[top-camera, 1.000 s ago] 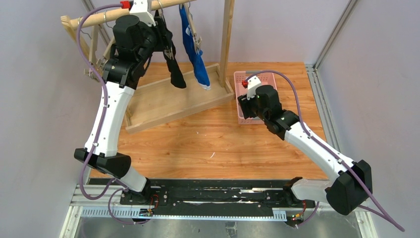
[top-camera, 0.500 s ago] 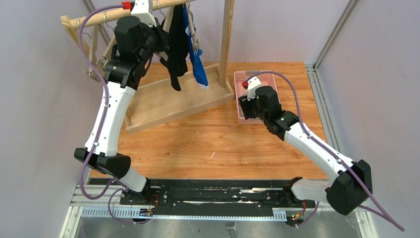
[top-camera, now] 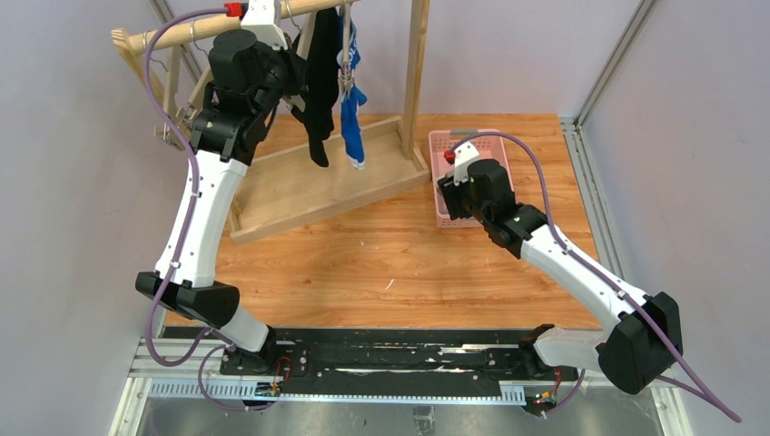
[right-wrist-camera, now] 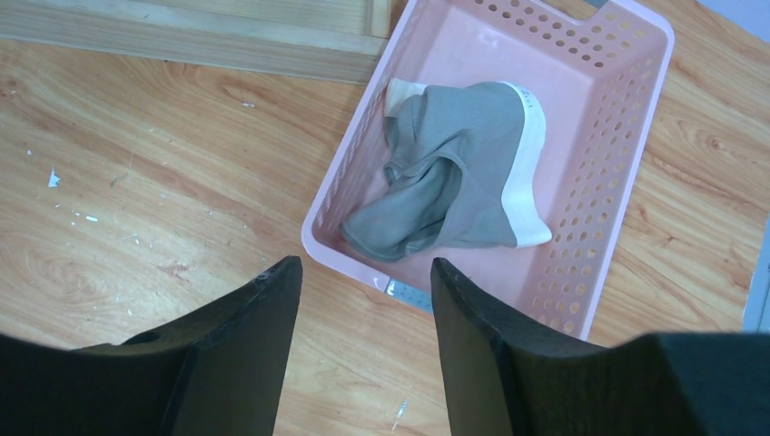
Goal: Remove the underwear clipped to the hanger
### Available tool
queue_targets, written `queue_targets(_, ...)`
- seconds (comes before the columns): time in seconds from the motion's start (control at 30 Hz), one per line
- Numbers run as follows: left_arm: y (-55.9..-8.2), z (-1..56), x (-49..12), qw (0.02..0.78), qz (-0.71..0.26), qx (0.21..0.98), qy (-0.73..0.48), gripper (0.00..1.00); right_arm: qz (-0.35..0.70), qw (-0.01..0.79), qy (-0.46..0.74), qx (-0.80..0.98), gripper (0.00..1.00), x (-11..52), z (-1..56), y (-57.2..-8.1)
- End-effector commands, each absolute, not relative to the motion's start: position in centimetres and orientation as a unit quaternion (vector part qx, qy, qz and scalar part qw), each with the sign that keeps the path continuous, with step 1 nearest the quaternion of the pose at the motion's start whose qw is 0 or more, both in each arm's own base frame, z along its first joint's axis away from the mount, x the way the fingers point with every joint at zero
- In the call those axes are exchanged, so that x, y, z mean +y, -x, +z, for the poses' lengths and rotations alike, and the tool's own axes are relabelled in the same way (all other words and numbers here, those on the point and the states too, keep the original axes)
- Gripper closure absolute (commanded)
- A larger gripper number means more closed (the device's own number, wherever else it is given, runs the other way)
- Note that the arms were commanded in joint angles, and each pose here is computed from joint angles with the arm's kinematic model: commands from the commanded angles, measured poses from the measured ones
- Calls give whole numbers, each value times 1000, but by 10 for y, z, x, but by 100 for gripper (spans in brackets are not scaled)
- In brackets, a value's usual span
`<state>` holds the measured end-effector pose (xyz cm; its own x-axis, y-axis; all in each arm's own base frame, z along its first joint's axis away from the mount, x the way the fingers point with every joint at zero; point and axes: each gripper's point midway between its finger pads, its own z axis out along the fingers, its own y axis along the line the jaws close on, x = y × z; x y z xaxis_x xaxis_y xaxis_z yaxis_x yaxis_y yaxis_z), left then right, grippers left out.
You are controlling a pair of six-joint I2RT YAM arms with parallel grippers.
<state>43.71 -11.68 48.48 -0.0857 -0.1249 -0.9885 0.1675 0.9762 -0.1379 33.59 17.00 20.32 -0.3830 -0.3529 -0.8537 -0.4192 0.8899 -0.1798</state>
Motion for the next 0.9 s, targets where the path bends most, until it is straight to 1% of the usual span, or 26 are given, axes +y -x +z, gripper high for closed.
queue_targets(0.0,-420,528,-110,723,-104,683,-17,100,21,512,232,827,44,170,203,-339)
queue_targets(0.37,-401,557,-103,748,-89,656,-39,100,13,518,224,825,45,170,202,-345)
queue_targets(0.53,-396,554,-98,745,-75,661,-45,100,16,518,222,826,46,172,201,-347)
queue_targets(0.87,-365,533,-90,735,-68,672,-59,100,23,515,223,827,46,176,199,-348)
